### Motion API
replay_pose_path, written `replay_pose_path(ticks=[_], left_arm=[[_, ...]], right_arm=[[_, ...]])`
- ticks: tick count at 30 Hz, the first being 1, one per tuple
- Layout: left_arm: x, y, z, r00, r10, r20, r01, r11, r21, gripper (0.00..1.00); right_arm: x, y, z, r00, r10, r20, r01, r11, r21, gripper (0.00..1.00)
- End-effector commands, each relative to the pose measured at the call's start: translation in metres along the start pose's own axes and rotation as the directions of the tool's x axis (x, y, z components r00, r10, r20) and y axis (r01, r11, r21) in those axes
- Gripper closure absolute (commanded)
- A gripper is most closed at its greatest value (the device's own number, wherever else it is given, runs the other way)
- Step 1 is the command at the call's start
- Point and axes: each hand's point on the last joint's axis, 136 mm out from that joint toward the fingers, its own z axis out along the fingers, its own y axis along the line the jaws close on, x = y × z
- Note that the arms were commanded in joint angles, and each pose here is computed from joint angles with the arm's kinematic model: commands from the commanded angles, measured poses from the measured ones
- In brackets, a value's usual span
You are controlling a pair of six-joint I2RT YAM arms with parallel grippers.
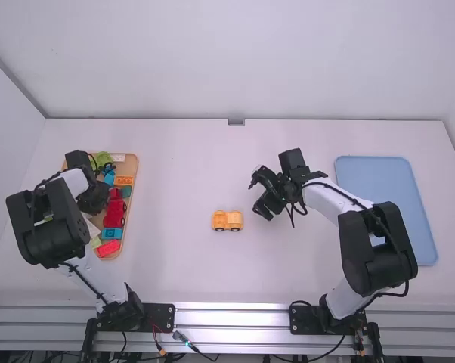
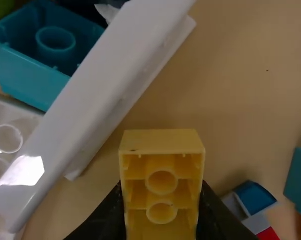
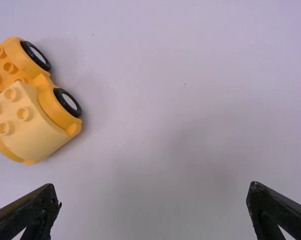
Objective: Assemble lego blocks to make yellow taxi
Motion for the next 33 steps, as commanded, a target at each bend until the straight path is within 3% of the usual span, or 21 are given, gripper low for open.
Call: replay_pose_path(ticks=[1, 8, 12, 15, 20, 23, 29, 31, 32, 33], left_arm=[[0.004, 0.009, 0.007, 1.0, 0.021, -0.014, -0.021, 0.999, -0.027, 0.79], [-0.004, 0.001, -0.001, 1.0, 0.019, -0.007, -0.019, 1.0, -0.017, 0.85], [-0.011, -0.007, -0.019, 0.999, 0.027, -0.023, -0.027, 0.999, -0.031, 0.98], [-0.017, -0.011, -0.032, 0.999, 0.043, -0.032, -0.044, 0.998, -0.04, 0.98], [-0.015, -0.035, -0.052, 0.982, 0.184, -0.036, -0.182, 0.982, 0.048, 0.98], [-0.003, -0.061, -0.064, 0.954, 0.298, -0.022, -0.29, 0.94, 0.18, 0.98], [0.038, -0.103, -0.103, 0.864, 0.491, 0.107, -0.485, 0.759, 0.434, 0.98], [0.081, -0.127, -0.135, 0.742, 0.63, 0.23, -0.616, 0.505, 0.604, 0.98], [0.084, -0.128, -0.137, 0.733, 0.637, 0.238, -0.622, 0.487, 0.613, 0.98], [0.106, -0.133, -0.153, 0.673, 0.678, 0.297, -0.652, 0.354, 0.67, 0.98]], right_arm=[[-0.012, -0.005, -0.01, 0.999, -0.011, 0.031, 0.011, 1.0, 0.024, 0.01], [-0.014, -0.006, -0.01, 0.999, -0.014, 0.038, 0.013, 1.0, 0.027, 0.01], [-0.021, -0.008, -0.01, 0.998, 0.008, 0.066, -0.01, 0.999, 0.031, 0.01], [-0.029, -0.009, -0.011, 0.994, 0.036, 0.105, -0.039, 0.999, 0.026, 0.01], [-0.049, -0.002, -0.014, 0.979, 0.06, 0.196, -0.054, 0.998, -0.036, 0.01], [-0.065, 0.0, -0.018, 0.959, 0.113, 0.26, -0.096, 0.992, -0.076, 0.01], [-0.093, 0.015, -0.03, 0.914, 0.129, 0.383, -0.056, 0.979, -0.197, 0.01], [-0.106, 0.027, -0.039, 0.887, 0.114, 0.447, 0.007, 0.965, -0.261, 0.01], [-0.107, 0.027, -0.04, 0.885, 0.113, 0.451, 0.011, 0.964, -0.264, 0.01], [-0.112, 0.032, -0.044, 0.873, 0.107, 0.475, 0.04, 0.957, -0.288, 0.01]])
